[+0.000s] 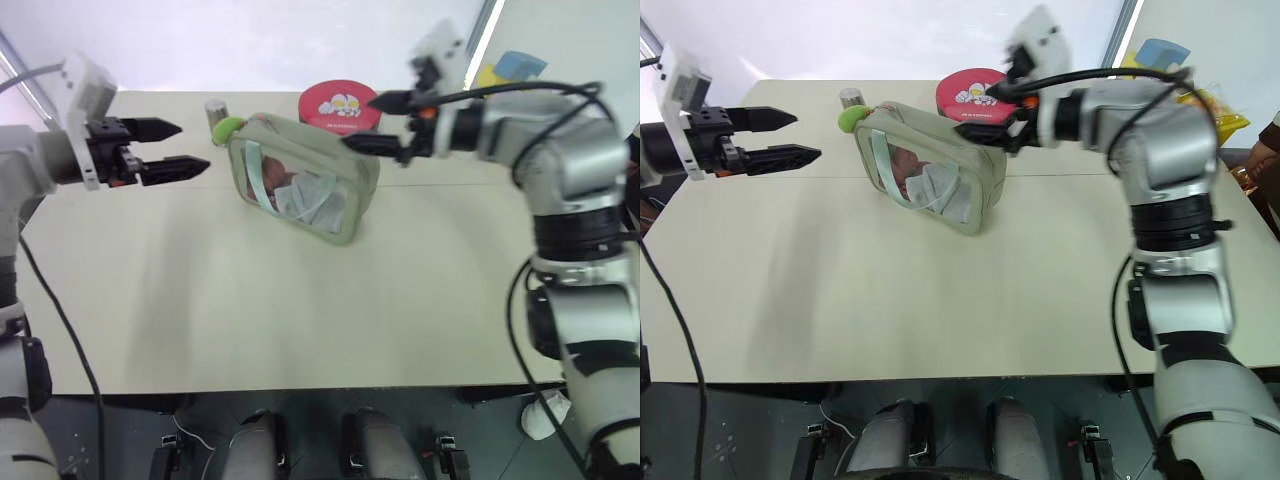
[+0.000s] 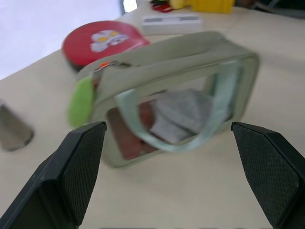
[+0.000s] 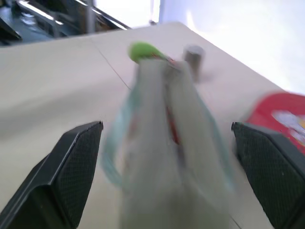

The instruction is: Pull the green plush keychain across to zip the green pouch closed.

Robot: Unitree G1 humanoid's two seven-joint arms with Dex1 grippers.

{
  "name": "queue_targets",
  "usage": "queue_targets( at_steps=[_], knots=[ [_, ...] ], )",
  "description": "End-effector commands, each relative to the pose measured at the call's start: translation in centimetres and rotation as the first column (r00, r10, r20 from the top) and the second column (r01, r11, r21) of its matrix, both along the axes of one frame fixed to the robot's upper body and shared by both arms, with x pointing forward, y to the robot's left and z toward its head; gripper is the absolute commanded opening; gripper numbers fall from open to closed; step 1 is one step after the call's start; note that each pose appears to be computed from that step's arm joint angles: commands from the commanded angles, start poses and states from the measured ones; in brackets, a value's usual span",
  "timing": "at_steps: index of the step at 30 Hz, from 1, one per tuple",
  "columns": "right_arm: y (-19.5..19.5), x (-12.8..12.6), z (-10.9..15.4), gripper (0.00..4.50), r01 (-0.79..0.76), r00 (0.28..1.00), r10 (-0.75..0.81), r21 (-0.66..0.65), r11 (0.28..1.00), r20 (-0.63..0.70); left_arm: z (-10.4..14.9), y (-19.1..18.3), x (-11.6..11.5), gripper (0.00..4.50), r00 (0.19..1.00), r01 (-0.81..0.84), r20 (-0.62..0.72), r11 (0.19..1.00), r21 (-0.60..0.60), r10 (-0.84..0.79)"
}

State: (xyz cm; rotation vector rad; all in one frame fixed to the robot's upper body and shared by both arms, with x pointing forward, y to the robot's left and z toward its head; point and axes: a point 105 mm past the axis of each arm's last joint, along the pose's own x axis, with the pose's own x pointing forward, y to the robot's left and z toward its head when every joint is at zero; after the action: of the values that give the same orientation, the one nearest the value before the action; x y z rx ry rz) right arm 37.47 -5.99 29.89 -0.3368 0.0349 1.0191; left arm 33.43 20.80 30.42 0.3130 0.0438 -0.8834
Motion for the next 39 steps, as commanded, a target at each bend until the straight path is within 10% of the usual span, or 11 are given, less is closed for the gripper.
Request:
queue_targets(
  at_steps=[1, 9, 18, 24, 34, 39],
  knots=[
    [0.6, 0.8, -0.4, 4.49, 0.053, 0.994, -0.046, -0.072, 0.996, 0.097, 1.1, -0.3, -0.8, 4.49, 0.999, -0.007, 0.045, 1.0, -0.018, 0.007],
    [0.8, 2.5, -3.7, 4.0, 0.084, 0.985, -0.051, -0.199, 0.976, 0.165, 0.2, -1.0, -2.2, 4.5, 1.0, -0.013, 0.024, 0.999, -0.034, 0.014],
    [1.1, 1.5, -3.1, 0.07, -0.009, 0.971, 0.071, -0.263, 0.965, 0.229, 0.0, -0.3, -1.8, 4.5, 0.998, -0.061, 0.03, 0.997, -0.042, 0.062],
    [-1.8, -0.5, -0.4, 0.07, -0.181, 0.916, 0.257, -0.254, 0.95, 0.309, 0.7, 2.0, -1.9, 4.5, 0.99, -0.132, 0.04, 0.99, -0.045, 0.134],
    [-3.7, -0.9, -5.6, 0.07, -0.262, 0.931, 0.321, -0.294, 0.919, 0.174, 0.4, 2.0, -1.8, 4.5, 0.99, -0.135, 0.045, 0.99, -0.037, 0.137],
    [-3.1, -2.8, -4.2, 2.11, -0.304, 0.929, 0.342, -0.234, 0.923, 0.142, 0.0, 2.5, -1.9, 4.5, 0.989, -0.142, 0.031, 0.989, -0.028, 0.143]
  ],
)
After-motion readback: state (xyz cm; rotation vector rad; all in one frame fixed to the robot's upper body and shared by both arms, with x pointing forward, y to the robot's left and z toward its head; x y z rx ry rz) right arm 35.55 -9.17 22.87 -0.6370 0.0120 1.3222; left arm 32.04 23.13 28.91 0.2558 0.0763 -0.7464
